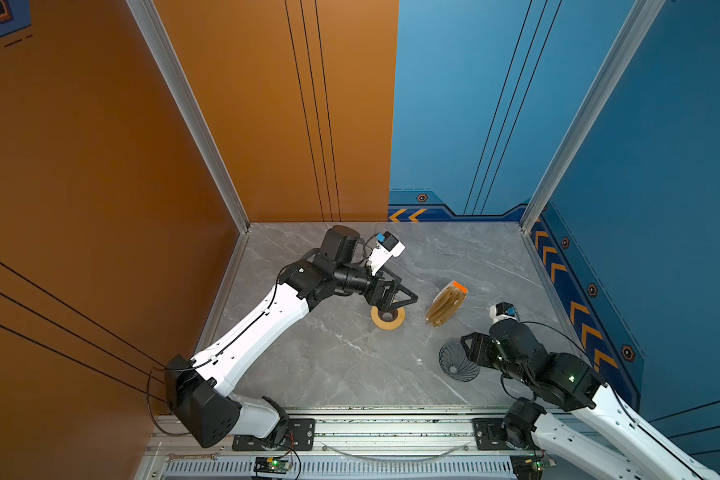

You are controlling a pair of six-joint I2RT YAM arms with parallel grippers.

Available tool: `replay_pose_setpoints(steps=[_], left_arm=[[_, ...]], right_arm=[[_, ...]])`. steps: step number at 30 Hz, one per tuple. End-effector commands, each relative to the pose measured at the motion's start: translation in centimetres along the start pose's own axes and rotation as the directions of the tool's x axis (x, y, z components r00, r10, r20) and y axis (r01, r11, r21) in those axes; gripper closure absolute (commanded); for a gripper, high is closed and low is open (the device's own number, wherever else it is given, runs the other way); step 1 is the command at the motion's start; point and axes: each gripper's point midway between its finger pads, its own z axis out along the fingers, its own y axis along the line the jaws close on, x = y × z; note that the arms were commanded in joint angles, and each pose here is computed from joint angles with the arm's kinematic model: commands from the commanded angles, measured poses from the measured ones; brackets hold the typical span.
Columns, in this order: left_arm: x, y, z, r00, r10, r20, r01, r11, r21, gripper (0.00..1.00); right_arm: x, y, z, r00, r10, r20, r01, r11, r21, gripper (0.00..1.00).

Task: Place the coffee filter in the dripper
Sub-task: 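Withdraw the right gripper from the base toward the glass cone, then lower the right gripper onto the glass cone rim and close on it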

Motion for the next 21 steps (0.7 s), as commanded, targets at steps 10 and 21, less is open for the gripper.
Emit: replay_pose_setpoints(steps=[10, 21], left_arm=[[-0.1, -1.0, 0.0, 0.999, 0.036, 0.011, -0.036, 0.999, 0.001, 0.02], [-0.1, -0.8, 0.0, 0.999, 0.036, 0.008, -0.035, 0.999, -0.011, 0.02]], right_arm=[[3.3, -3.1, 3.4, 0.975, 0.163, -0.151, -0.156, 0.986, 0.058, 0.38], [5.0, -3.0, 5.1, 0.964, 0.169, -0.205, -0.169, 0.985, 0.017, 0.42]])
